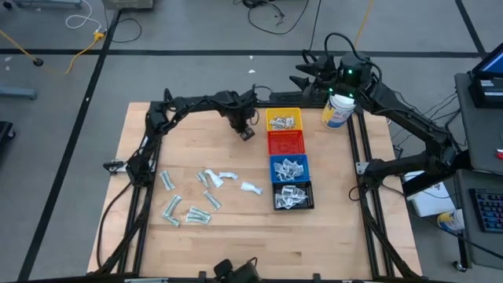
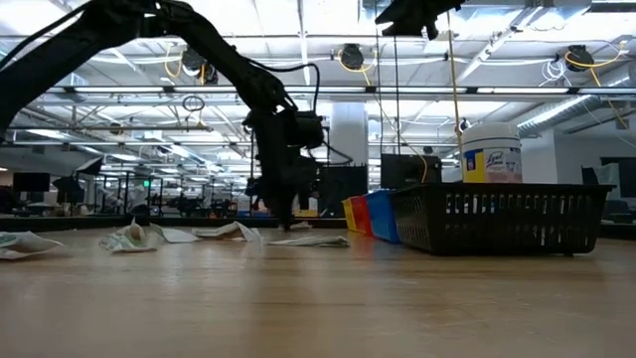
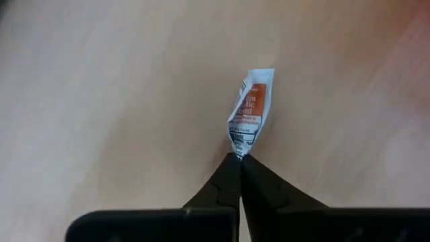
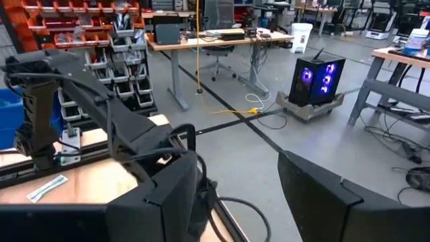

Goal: Pick & Place First Aid Supplies
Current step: Put the orange ointment pack into the yellow bin

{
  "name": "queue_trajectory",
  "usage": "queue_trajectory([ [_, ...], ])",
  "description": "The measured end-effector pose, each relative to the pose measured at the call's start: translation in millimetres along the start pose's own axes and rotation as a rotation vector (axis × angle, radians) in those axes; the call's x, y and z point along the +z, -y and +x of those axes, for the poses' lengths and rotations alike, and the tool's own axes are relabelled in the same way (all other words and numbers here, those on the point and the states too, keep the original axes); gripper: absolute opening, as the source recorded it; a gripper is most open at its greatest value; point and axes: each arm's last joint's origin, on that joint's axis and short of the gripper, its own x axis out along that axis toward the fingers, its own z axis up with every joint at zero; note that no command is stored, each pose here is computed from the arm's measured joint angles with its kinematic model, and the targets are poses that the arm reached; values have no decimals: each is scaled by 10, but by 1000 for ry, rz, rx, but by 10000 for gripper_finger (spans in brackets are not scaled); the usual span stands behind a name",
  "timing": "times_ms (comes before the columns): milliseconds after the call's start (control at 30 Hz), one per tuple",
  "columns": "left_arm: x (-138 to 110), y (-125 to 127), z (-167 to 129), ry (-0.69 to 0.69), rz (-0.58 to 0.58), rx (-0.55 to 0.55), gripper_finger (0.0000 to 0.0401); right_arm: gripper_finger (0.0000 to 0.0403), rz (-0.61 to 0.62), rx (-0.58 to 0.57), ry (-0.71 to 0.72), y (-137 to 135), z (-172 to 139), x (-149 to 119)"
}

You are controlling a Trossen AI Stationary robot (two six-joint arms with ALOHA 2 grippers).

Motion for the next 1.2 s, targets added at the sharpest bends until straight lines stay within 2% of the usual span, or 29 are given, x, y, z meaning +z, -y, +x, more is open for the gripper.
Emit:
queue_trajectory([
  [100, -31, -22, -145, 5, 0, -60, 3, 203, 14, 0, -7, 0, -1, -7],
  [267, 27, 134, -705, 244, 94, -137, 2, 203, 42, 11, -20, -30, 22, -53],
  [400, -85, 265, -967, 414, 138, -226, 1, 203, 47, 28, -40, -73, 48, -107],
  [500, -245, 374, -1195, 570, 201, -308, 1, 203, 52, 47, -54, -125, 69, -152],
  [600, -447, 491, -1295, 695, 274, -390, 1, 203, 86, 68, -73, -189, 98, -219],
  [800, -794, 685, -1585, 968, 338, -555, 0, 225, 113, 129, -100, -351, 166, -382],
  [1000, -958, 784, -1765, 1104, 350, -627, 0, 263, 172, 356, 27, -601, 236, -486],
  [1200, -969, 863, -1787, 1120, 351, -631, 0, 276, 170, 447, 38, -850, 332, -632],
])
